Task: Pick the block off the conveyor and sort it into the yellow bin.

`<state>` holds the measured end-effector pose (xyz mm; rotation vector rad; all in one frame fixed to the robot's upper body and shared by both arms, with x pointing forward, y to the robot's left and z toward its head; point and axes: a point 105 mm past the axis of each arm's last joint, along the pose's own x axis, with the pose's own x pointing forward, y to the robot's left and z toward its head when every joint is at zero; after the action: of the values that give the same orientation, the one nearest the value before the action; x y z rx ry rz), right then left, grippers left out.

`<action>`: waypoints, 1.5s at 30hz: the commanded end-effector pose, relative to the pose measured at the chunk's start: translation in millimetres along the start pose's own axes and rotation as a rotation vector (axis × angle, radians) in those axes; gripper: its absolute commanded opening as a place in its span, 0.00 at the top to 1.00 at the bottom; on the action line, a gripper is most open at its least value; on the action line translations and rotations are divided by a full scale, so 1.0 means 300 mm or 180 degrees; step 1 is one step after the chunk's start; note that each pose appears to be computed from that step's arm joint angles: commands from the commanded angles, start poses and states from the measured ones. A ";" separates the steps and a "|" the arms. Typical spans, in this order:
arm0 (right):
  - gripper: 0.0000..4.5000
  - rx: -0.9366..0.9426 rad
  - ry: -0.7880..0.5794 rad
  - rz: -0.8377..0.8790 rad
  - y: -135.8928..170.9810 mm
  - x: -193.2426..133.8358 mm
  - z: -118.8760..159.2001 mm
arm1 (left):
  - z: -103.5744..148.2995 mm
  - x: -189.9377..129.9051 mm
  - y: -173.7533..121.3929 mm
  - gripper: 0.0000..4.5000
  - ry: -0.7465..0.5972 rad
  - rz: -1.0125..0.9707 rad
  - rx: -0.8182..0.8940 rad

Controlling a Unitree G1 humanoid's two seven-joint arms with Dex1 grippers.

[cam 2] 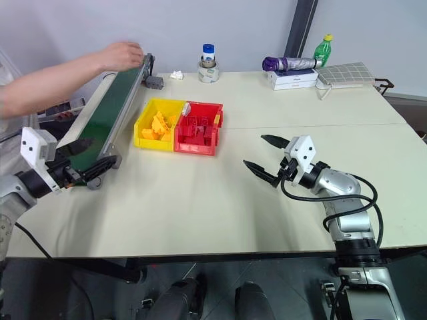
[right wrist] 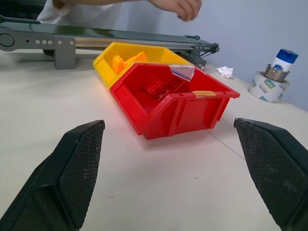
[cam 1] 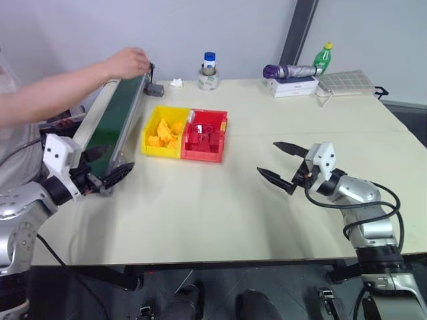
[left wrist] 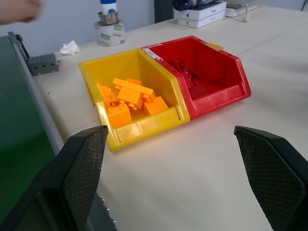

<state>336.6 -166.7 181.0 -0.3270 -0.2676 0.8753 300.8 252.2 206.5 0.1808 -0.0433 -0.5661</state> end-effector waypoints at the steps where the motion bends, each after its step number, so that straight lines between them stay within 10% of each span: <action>1: 0.00 -0.0148 -0.0127 0.0007 0.002 0.004 0.045 | 0.055 -0.001 0.005 0.02 -0.0181 0.0006 0.0166; 26: 0.00 -0.0162 -0.0105 0.0032 0.002 0.005 0.042 | 0.070 -0.028 0.026 0.02 -0.0252 0.0207 0.0282; 37: 0.00 -0.0132 -0.0119 -0.0018 0.005 0.001 0.034 | 0.023 -0.247 0.125 0.02 -0.0483 0.1964 0.0141; 45: 0.00 -0.0115 -0.0144 -0.0002 0.007 0.015 0.032 | 0.013 -0.242 0.114 0.02 -0.0469 0.2053 0.0067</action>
<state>335.2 -163.4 176.1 -0.3182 -0.2665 0.8757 260.6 320.1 201.6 0.0994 -0.1911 0.0629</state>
